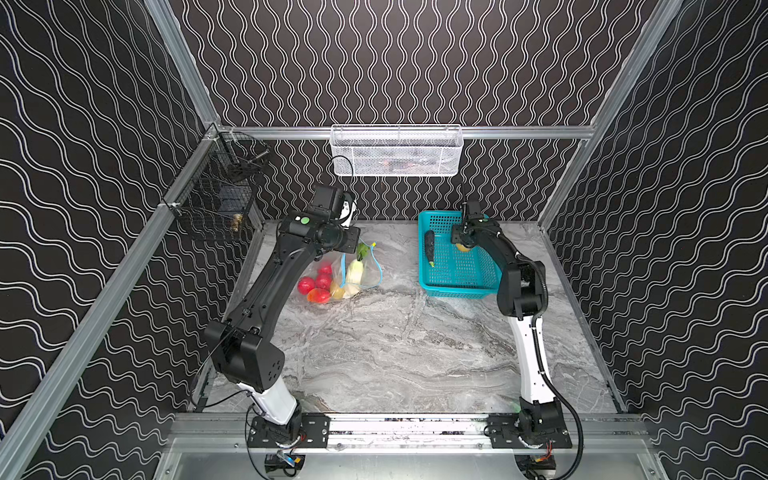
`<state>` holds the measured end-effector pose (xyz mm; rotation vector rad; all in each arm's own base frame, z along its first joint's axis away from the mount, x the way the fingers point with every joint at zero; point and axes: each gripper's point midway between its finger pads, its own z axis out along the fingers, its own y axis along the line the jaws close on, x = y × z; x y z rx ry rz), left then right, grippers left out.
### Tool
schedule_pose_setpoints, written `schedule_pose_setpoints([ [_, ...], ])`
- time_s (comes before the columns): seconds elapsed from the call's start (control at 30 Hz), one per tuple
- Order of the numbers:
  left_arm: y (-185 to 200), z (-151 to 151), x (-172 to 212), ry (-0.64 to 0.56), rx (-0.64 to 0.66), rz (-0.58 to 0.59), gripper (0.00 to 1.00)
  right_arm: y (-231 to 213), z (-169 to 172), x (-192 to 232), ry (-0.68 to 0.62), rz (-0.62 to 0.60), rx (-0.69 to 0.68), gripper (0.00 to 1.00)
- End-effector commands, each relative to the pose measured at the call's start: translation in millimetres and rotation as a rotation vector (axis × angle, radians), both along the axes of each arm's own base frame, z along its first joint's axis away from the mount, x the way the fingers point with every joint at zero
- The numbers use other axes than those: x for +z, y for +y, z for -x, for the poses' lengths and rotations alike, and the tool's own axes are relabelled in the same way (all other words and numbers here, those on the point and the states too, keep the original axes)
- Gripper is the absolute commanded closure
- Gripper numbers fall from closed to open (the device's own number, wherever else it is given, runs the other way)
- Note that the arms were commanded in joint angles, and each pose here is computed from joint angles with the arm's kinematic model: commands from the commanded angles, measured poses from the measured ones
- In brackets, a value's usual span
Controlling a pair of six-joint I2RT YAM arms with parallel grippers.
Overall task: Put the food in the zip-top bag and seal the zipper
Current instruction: 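Lift the yellow potato out of the basket with the right gripper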
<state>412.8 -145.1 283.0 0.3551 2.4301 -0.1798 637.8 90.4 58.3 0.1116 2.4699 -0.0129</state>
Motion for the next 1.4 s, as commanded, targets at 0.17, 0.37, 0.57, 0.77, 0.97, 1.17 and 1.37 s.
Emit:
schedule_pose_setpoints([
  [0.17, -1, 0, 22, -0.038, 0.006, 0.031, 1.00, 13, 3, 33, -0.039, -0.125, 0.009, 0.49],
  [0.37, 4, -5, 27, -0.059, 0.043, 0.013, 1.00, 21, 11, 57, -0.044, -0.223, 0.007, 0.53],
  [0.57, 10, -10, 21, -0.054, 0.079, -0.015, 1.00, 34, 24, 92, -0.087, -0.335, 0.028, 0.54],
  [0.77, 5, -13, 28, -0.043, 0.065, -0.002, 1.00, 49, 39, 139, -0.138, -0.464, 0.061, 0.56],
  [0.97, 3, -16, 28, -0.022, 0.068, 0.008, 1.00, 70, 55, 183, -0.200, -0.549, 0.107, 0.57],
  [1.17, -3, -18, 26, 0.001, 0.062, 0.032, 1.00, 105, 71, 221, -0.247, -0.593, 0.192, 0.57],
  [1.37, -2, -23, 28, -0.006, 0.081, 0.028, 1.00, 135, 89, 243, -0.267, -0.587, 0.237, 0.57],
])
